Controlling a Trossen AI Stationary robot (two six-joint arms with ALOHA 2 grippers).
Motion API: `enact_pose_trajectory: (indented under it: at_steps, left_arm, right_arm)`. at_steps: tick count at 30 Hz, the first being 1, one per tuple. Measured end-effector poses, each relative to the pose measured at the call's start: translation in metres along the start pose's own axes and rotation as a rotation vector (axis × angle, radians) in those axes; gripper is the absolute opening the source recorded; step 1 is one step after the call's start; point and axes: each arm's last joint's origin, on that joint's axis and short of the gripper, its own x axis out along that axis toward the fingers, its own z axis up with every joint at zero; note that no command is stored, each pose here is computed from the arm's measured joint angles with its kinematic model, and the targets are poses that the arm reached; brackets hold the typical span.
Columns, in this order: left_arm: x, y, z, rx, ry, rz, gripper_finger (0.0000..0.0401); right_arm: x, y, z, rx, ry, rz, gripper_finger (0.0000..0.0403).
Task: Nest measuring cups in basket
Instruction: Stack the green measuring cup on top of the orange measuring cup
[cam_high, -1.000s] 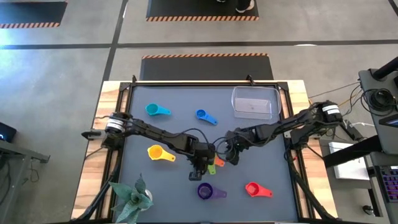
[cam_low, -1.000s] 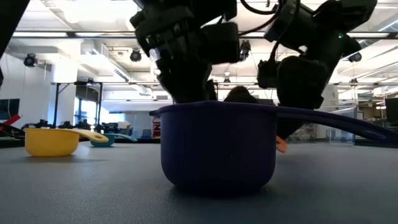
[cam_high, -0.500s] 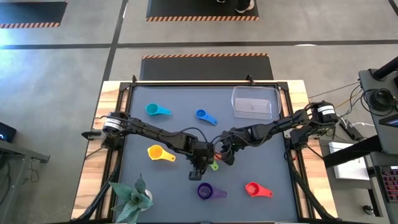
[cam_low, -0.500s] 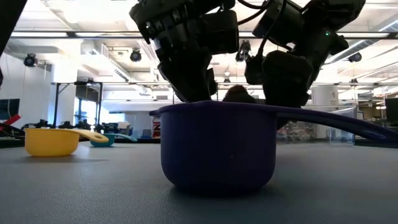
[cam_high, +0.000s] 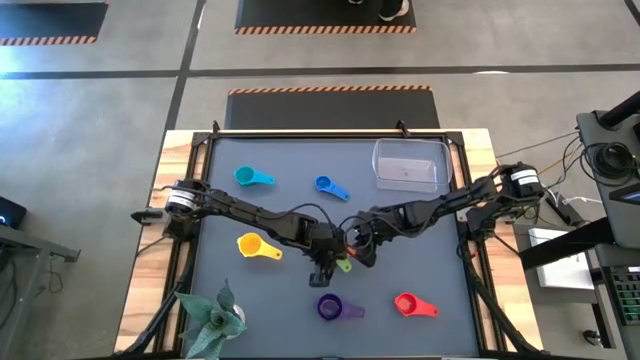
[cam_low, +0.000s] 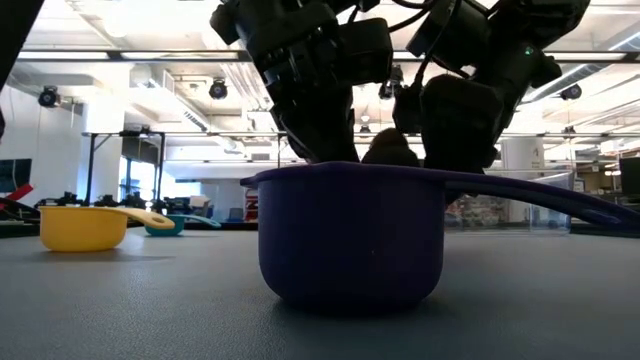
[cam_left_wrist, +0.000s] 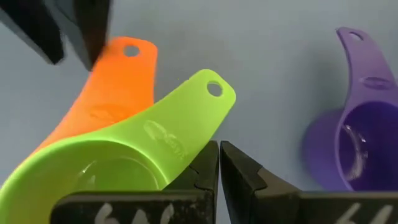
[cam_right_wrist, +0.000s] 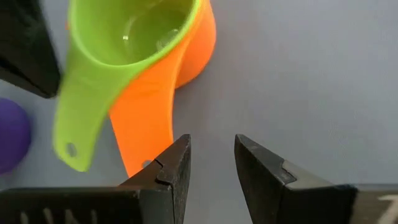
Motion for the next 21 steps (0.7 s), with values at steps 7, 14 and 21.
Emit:
enact_pose_trajectory:
  at_steps: [7, 14, 21]
  left_arm:
    - [-0.004, 0.000, 0.001, 0.000, -0.006, 0.003, 0.0000]
    - [-0.011, -0.001, 0.003, 0.016, -0.021, 0.002, 0.0000]
    - [-0.023, -0.002, 0.000, 0.012, 0.019, 0.006, 0.0000]
  right_arm:
    - [0.000, 0.004, 0.001, 0.011, -0.022, 0.021, 0.0114]
    - [0.000, 0.006, 0.004, 0.025, -0.050, 0.038, 0.0114]
    - [0.000, 0.006, 0.004, 0.026, -0.055, 0.043, 0.0114]
